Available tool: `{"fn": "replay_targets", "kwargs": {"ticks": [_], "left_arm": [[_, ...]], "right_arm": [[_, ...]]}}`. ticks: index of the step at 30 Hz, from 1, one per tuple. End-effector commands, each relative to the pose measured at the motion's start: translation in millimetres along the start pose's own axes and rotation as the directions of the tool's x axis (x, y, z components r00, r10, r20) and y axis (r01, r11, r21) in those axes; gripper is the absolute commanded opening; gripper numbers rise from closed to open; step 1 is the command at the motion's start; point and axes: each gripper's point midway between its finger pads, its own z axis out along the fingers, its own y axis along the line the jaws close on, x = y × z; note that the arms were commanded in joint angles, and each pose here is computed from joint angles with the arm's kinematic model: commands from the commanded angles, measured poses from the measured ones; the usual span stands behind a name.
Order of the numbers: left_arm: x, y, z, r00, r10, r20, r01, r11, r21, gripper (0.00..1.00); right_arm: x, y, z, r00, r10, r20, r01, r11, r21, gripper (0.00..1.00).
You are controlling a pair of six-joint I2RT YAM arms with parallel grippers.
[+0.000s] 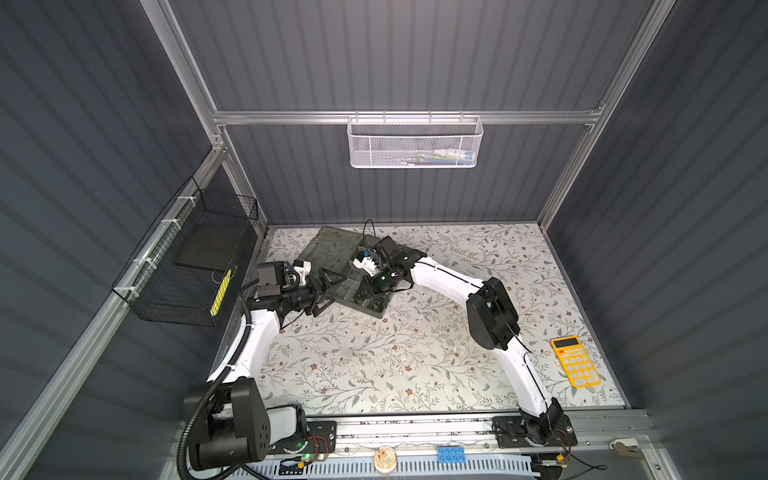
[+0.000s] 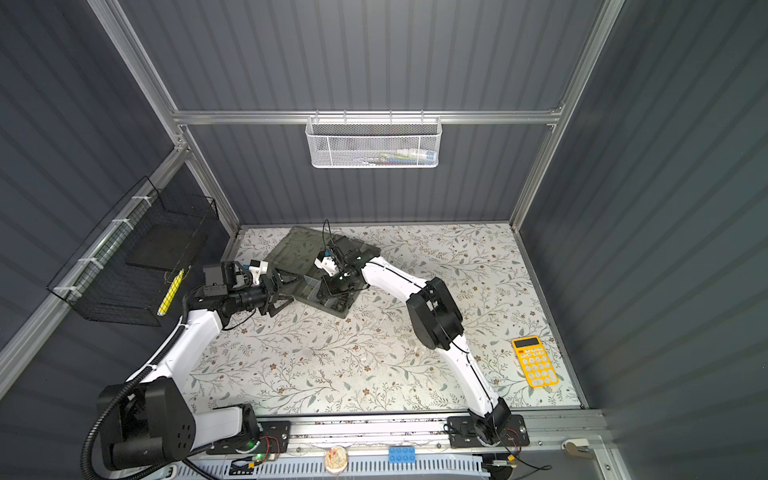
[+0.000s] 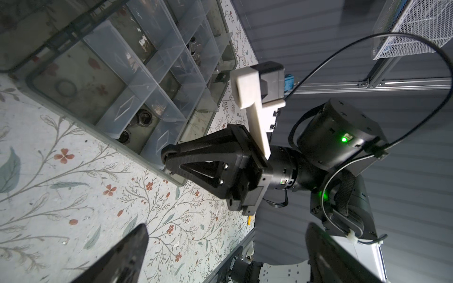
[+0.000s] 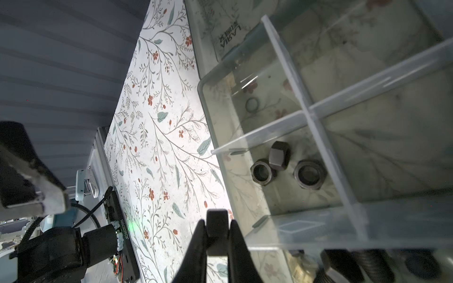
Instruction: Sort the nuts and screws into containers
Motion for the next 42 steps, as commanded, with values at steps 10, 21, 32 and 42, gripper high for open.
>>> {"fn": "replay_targets", "kwargs": {"ticks": [10, 21, 32, 42], "left_arm": [[-3, 4, -5, 0.999, 0.037, 0.018, -0.036, 0.999, -0.033, 1.0], [-50, 20, -22, 0.968, 0.158, 0.195, -0.101, 0.956, -0.274, 1.0], [-110, 118, -52, 0.853, 0.351, 0.385, 0.016, 0.721, -0.693, 1.0], [-134, 169, -66, 0.738, 0.581, 0.343, -0.007, 0.515, -0.857, 1.0]], "right_arm": [[-10, -5, -6, 1.0, -0.014, 0.007, 0.013, 0.998, 0.053, 0.32], [-29, -2, -94, 0.982, -0.034, 0.186, 0.009, 0.991, 0.136, 0.99], [32, -145, -280, 0.725, 0.236, 0.647, -0.482, 0.845, 0.231, 0.99], [172, -255, -396, 0.53, 0.129, 0.838, -0.804, 0.391, 0.448, 0.99]]}}
